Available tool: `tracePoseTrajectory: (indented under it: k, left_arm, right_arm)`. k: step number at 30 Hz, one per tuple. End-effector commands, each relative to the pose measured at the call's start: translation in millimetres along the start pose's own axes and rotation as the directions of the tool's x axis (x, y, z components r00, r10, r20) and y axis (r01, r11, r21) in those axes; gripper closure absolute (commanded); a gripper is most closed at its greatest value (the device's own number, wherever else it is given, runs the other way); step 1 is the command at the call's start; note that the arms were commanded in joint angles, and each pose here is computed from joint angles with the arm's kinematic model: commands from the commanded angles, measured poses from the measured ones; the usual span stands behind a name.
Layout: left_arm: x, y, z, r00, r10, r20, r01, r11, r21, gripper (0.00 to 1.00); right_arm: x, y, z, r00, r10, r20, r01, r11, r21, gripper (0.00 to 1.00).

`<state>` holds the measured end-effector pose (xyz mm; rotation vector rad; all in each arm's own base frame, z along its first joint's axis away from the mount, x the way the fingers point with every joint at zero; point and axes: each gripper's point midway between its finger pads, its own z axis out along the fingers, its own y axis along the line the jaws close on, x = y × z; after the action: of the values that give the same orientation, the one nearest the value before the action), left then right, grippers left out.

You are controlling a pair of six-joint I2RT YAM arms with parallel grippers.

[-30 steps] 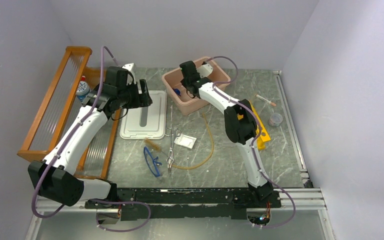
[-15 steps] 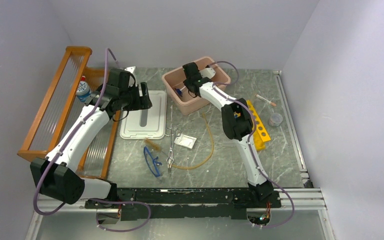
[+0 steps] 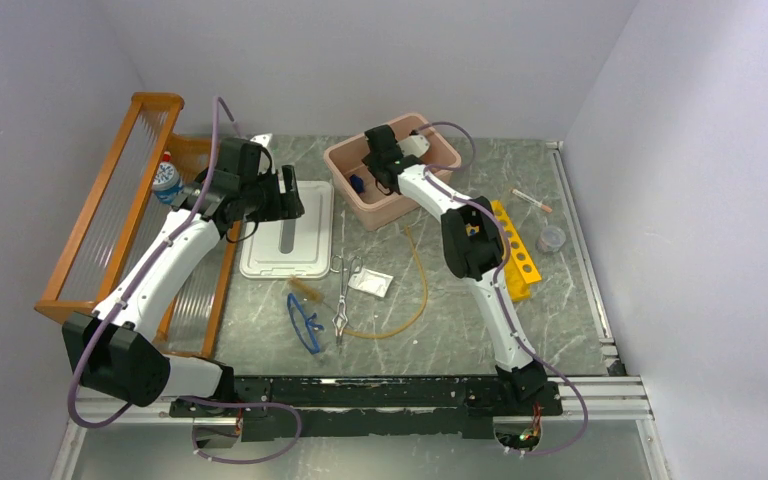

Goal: Organize the chemistry lab equipment

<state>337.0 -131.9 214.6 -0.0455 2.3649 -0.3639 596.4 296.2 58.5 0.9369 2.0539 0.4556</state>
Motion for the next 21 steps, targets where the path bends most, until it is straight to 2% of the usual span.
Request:
tracePoseTrajectory:
  k: [1,7,13,15,21]
  left_arm:
    - [-2.9,2.0,5.6,1.0,0.013,0.026,-0.013,1.0,0.004,0.22]
    - [-1.1,-4.9,13.5,0.999,0.005,0.041,-0.007,0.999,0.052,0.22]
    - [0.2,-13.2,23.1,0.999,0.014,0.049,-0.02,0.994,0.108,0.23]
    - [-1.4,-15.0,26.6,0.998,0.018,0.061,-0.025,0.992,0.12,0.23]
    - [-9.8,-23.8,38.7,0.996,0.011,0.092,-0.026,0.986,0.164,0.23]
  right_arm:
    - [-36.7,35.6,-31.5,0.998,-0.011,0.056,0.016,0.995,-0.1,0.45]
    - [-70.7,71.1,-74.2,0.99,-0.093,0.107,0.116,0.966,-0.23,0.4]
    - [-91.5,79.2,-123.5,0.972,-0.207,0.112,0.231,0.928,-0.293,0.4]
    - [-102.0,74.1,-146.3,0.959,-0.249,0.133,0.278,0.916,-0.288,0.41]
    - [-129.2,20.9,-216.8,0.901,-0.395,0.179,0.425,0.886,-0.184,0.41]
